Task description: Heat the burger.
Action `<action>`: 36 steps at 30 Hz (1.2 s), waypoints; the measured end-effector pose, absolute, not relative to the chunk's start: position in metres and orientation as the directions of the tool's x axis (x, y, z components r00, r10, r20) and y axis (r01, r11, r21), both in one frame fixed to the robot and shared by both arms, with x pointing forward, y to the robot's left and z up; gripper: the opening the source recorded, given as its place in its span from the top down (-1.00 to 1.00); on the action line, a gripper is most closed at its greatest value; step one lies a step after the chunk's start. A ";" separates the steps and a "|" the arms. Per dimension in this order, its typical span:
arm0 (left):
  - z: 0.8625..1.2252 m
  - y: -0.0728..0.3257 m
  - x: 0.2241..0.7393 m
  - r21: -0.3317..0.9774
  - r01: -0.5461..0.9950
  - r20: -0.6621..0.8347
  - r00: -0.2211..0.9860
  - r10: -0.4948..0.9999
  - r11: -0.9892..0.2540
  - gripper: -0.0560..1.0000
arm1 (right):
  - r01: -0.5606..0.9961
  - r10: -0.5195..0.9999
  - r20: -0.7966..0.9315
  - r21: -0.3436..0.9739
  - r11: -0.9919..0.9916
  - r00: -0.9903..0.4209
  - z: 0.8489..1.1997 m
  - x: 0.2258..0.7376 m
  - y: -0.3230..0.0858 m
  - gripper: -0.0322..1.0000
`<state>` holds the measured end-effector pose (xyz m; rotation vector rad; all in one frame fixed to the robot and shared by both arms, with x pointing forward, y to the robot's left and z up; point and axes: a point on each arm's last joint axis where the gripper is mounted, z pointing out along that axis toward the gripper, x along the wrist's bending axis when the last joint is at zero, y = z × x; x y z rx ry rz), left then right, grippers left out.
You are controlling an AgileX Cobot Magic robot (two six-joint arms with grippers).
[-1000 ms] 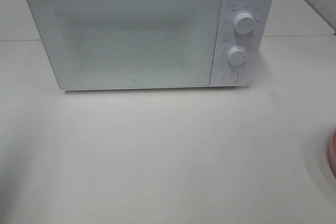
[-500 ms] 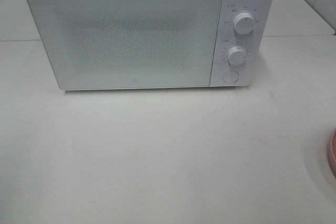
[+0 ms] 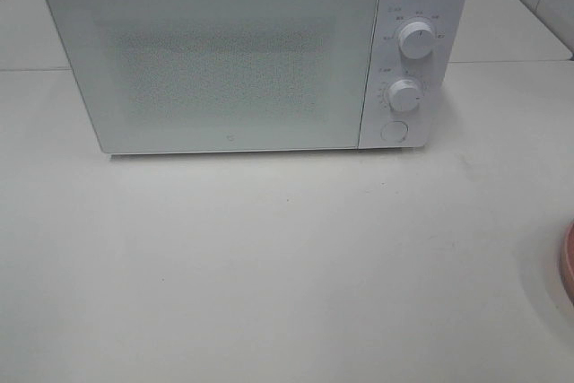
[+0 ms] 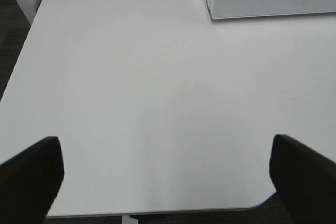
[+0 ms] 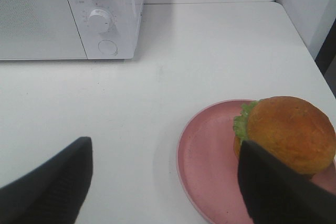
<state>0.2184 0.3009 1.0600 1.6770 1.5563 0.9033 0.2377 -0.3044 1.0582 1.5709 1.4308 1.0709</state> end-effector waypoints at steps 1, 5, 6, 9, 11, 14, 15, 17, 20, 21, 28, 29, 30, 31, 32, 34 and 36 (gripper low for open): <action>1.060 0.301 0.217 0.848 0.526 0.046 0.049 0.998 -0.065 -0.98 | 0.373 0.995 0.097 0.922 -0.100 0.028 1.058 0.238 -0.304 -0.48; 1.060 0.301 0.217 0.848 0.526 0.046 0.049 0.998 -0.065 -0.98 | 0.373 0.995 0.097 0.922 -0.100 0.028 1.058 0.238 -0.304 -0.48; 1.060 0.301 0.217 0.848 0.526 0.046 0.049 0.998 -0.065 -0.98 | 0.373 0.995 0.097 0.922 -0.100 0.028 1.058 0.238 -0.304 -0.48; 1.059 0.301 0.218 0.851 0.521 0.046 0.049 0.998 -0.065 -0.98 | 0.373 0.995 0.097 0.922 -0.100 0.028 1.058 0.238 -0.304 -0.48; 1.059 0.301 0.219 0.858 0.509 0.046 0.048 0.998 -0.064 -0.98 | 0.373 0.995 0.097 0.922 -0.100 0.028 1.058 0.238 -0.304 -0.48; 1.058 0.301 0.225 0.880 0.470 0.047 0.046 0.998 -0.063 -0.98 | 0.373 0.995 0.097 0.922 -0.100 0.028 1.058 0.238 -0.304 -0.48; 1.055 0.301 0.228 0.882 0.467 0.047 0.045 0.998 -0.063 -0.98 | 0.373 0.995 0.097 0.922 -0.100 0.028 1.058 0.238 -0.304 -0.48; 1.055 0.301 0.229 0.885 0.461 0.048 0.045 0.998 -0.063 -0.98 | 0.373 0.995 0.097 0.922 -0.100 0.028 1.058 0.238 -0.304 -0.48; 1.055 0.301 0.230 0.887 0.458 0.048 0.045 0.998 -0.063 -0.98 | 0.373 0.995 0.097 0.922 -0.100 0.028 1.058 0.238 -0.304 -0.48; 1.055 0.301 0.230 0.887 0.458 0.048 0.045 0.998 -0.063 -0.98 | 0.373 0.995 0.097 0.922 -0.100 0.028 1.058 0.238 -0.304 -0.48; 1.055 0.300 0.230 0.887 0.458 0.041 0.049 0.998 -0.059 -0.98 | 0.373 0.995 0.097 0.922 -0.100 0.028 1.058 0.238 -0.304 -0.48; 1.055 0.300 0.230 0.887 0.458 0.041 0.049 0.998 -0.059 -0.98 | 0.373 0.995 0.097 0.922 -0.100 0.028 1.058 0.238 -0.304 -0.48; 1.055 0.300 0.230 0.887 0.458 0.041 0.049 0.998 -0.059 -0.98 | 0.373 0.995 0.097 0.922 -0.100 0.028 1.058 0.238 -0.304 -0.48; 1.055 0.300 0.230 0.887 0.458 0.041 0.045 0.998 -0.057 -0.98 | 0.373 0.995 0.097 0.922 -0.100 0.028 1.058 0.238 -0.304 -0.48; 1.055 0.300 0.230 0.887 0.458 0.041 0.036 0.998 -0.053 -0.98 | 0.373 0.995 0.097 0.922 -0.100 0.028 1.058 0.238 -0.304 -0.48; 1.055 0.300 0.230 0.887 0.459 0.041 0.017 0.999 -0.045 -0.98 | 0.373 0.995 0.097 0.922 -0.100 0.028 1.058 0.238 -0.304 -0.48; 1.055 0.300 0.230 0.887 0.460 0.041 0.009 0.999 -0.041 -0.98 | 0.373 0.995 0.097 0.922 -0.100 0.028 1.058 0.238 -0.304 -0.48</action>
